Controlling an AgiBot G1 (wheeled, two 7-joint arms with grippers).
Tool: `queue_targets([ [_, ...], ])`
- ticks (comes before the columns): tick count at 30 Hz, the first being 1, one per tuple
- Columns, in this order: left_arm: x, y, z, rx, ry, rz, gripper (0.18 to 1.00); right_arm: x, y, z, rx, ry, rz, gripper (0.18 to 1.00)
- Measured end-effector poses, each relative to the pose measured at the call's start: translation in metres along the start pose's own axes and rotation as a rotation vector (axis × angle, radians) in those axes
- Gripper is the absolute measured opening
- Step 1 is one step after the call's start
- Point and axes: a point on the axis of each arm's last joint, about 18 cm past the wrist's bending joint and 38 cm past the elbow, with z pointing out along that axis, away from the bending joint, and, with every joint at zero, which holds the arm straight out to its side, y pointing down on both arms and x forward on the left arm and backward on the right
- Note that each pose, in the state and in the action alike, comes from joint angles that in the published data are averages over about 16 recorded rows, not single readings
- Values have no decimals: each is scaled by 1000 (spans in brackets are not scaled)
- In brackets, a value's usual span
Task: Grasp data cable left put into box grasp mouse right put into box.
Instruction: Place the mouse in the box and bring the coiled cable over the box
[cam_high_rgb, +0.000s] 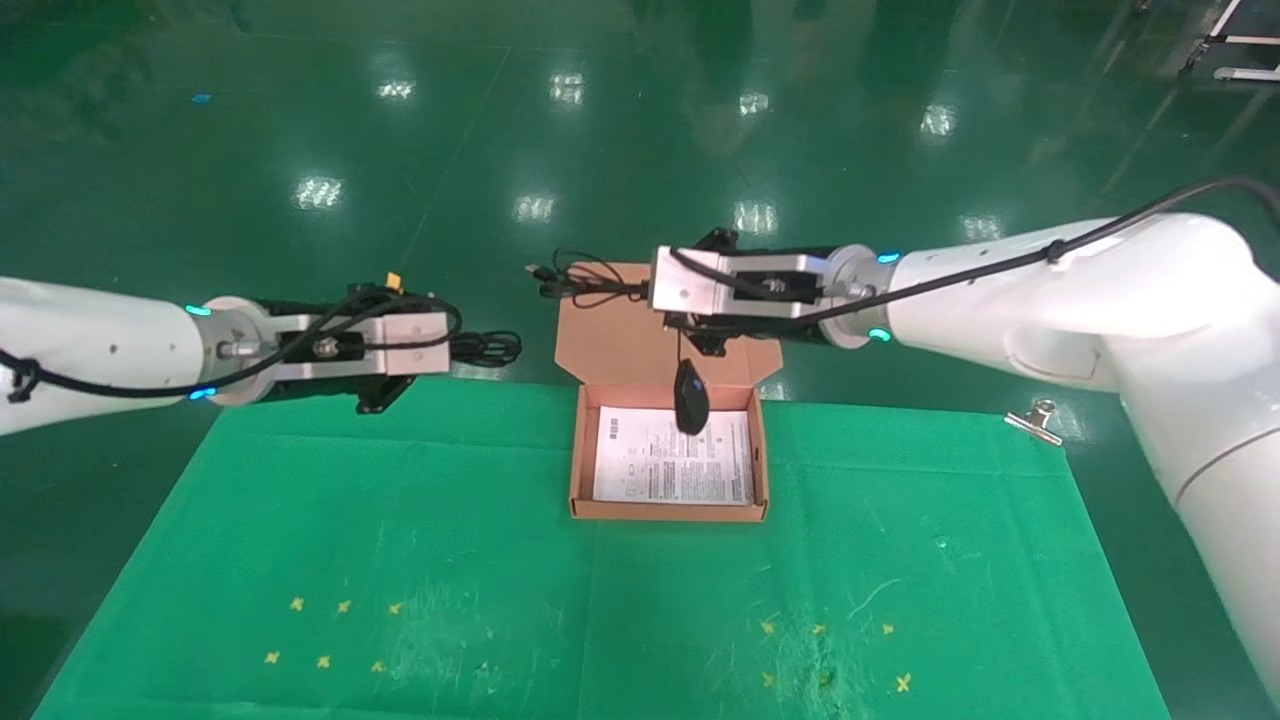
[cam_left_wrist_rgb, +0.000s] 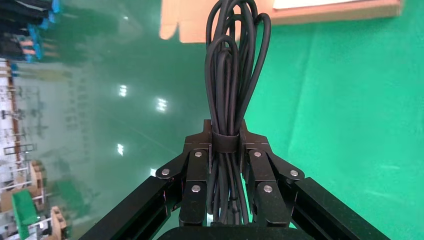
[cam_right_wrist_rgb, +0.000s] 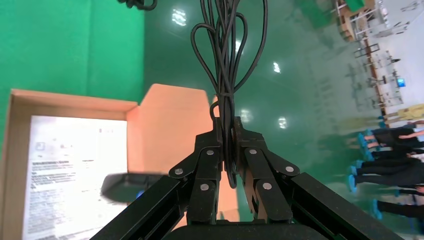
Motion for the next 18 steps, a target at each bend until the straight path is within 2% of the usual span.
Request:
queue_targets([
  [13,15,11,-6,-59,31,-9,273,-48,-8,30,30,-83,13,214],
  [18,16,11,-7,-62,30,-10,272,-66,-12,39,42,-99,45,214],
])
